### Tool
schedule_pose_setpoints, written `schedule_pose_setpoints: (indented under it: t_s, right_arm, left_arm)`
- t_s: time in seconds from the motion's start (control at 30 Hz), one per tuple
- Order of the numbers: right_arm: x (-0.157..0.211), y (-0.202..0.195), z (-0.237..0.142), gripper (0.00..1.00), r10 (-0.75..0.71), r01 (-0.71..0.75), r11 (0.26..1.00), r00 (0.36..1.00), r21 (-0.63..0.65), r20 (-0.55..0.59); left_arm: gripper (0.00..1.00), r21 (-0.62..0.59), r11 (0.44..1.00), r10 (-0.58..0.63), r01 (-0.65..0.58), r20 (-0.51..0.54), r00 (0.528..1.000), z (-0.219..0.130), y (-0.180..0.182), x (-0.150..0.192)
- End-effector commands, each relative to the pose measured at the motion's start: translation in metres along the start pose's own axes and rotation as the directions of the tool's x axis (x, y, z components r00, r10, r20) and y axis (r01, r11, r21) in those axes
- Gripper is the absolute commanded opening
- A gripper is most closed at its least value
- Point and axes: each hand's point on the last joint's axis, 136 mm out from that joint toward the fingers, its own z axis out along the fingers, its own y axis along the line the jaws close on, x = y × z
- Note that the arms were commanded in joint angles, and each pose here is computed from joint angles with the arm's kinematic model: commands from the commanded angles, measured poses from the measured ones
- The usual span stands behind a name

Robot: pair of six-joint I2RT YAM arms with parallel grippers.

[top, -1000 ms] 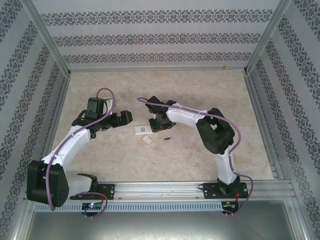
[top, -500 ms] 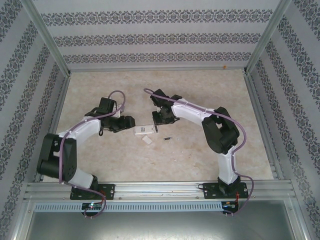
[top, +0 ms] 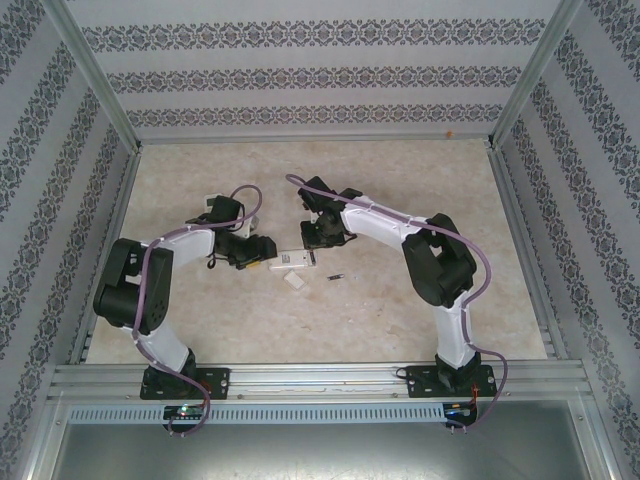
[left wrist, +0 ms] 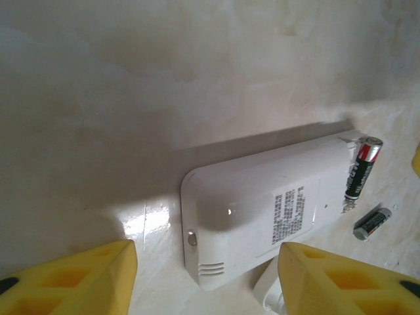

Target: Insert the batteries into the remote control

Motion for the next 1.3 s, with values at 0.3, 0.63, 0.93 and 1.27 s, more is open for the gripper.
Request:
schedule_pose_setpoints:
  t_s: [0.3, 0.63, 0.93, 1.27]
  right_arm:
    - [0.011, 0.004, 0.017, 0.21, -0.008, 0.009, 1.0, 0.999, 0.011, -0.051]
    - [0.021, -0.001, 0.023, 0.19, -0.02, 0.023, 0.999, 0.997, 0.038, -0.07]
    - [0.029, -0.006, 0.026, 0.18, -0.028, 0.034, 0.997, 0.996, 0.067, -0.086]
    - [0.037, -0.009, 0.029, 0.13, -0.039, 0.05, 0.994, 0.993, 0.098, -0.111]
  left_arm:
    - [0.52, 0.06, 0.998, 0.012, -0.01, -0.025, 1.0, 0.01, -0.015, -0.002]
    - [0.5, 0.052, 0.999, 0.001, 0.001, -0.033, 0.999, 0.012, -0.012, 0.0]
    - [0.5, 0.049, 0.999, -0.003, 0.004, -0.033, 0.999, 0.012, -0.012, 0.001]
    - [0.5, 0.046, 0.999, -0.006, 0.007, -0.033, 0.999, 0.012, -0.011, 0.001]
